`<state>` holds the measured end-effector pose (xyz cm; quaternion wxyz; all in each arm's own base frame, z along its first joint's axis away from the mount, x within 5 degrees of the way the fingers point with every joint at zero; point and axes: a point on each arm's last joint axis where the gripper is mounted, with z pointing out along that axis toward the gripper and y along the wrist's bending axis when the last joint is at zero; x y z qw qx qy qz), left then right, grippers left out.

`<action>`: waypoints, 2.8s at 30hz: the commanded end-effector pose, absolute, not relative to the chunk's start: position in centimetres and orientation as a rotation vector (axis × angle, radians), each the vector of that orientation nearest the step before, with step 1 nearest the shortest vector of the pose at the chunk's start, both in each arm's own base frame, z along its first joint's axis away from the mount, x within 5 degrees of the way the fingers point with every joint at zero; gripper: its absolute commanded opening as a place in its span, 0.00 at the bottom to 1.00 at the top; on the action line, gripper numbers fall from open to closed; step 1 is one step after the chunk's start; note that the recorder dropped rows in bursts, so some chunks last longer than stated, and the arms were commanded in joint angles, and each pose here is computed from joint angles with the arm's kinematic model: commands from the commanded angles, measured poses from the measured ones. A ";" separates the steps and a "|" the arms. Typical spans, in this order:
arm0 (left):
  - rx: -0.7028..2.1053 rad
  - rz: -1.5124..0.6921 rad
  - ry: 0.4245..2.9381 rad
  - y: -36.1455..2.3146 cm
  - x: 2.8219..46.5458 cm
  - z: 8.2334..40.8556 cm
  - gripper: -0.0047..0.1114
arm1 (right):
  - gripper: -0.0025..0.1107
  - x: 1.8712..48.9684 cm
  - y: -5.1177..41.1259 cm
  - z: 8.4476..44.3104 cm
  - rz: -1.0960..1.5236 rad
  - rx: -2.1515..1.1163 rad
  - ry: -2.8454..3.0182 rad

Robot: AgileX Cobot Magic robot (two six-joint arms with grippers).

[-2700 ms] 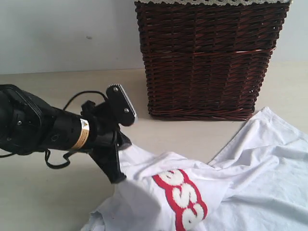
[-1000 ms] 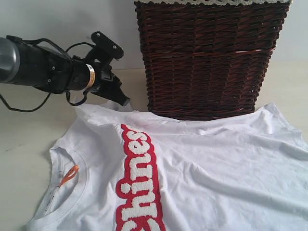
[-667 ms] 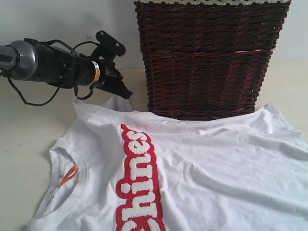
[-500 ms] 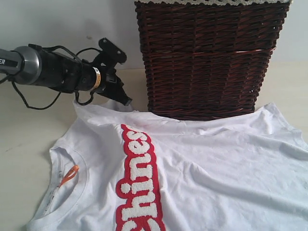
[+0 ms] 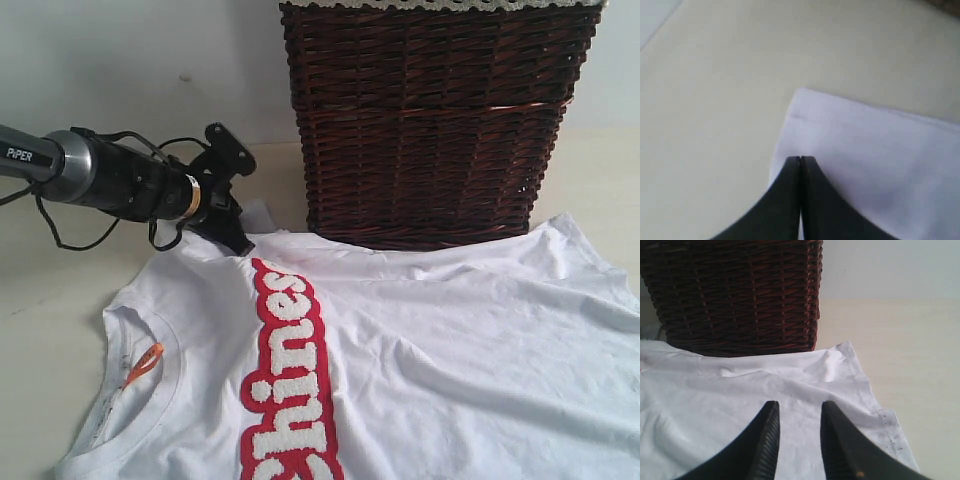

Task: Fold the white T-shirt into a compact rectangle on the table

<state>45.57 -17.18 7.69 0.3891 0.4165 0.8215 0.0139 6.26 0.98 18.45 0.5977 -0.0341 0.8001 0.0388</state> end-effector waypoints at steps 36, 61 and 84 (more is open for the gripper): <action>0.863 -0.162 2.217 -12.0 33.0 15.2 0.04 | 0.28 6.2 1.0 18.3 0.089 -0.080 1.853; 1.097 -0.677 2.436 -10.3 18.5 11.5 0.04 | 0.28 6.2 1.0 18.3 0.089 -0.080 1.853; 1.437 -1.248 1.826 -13.0 15.4 16.6 0.04 | 0.28 6.2 1.0 18.3 0.089 -0.080 1.853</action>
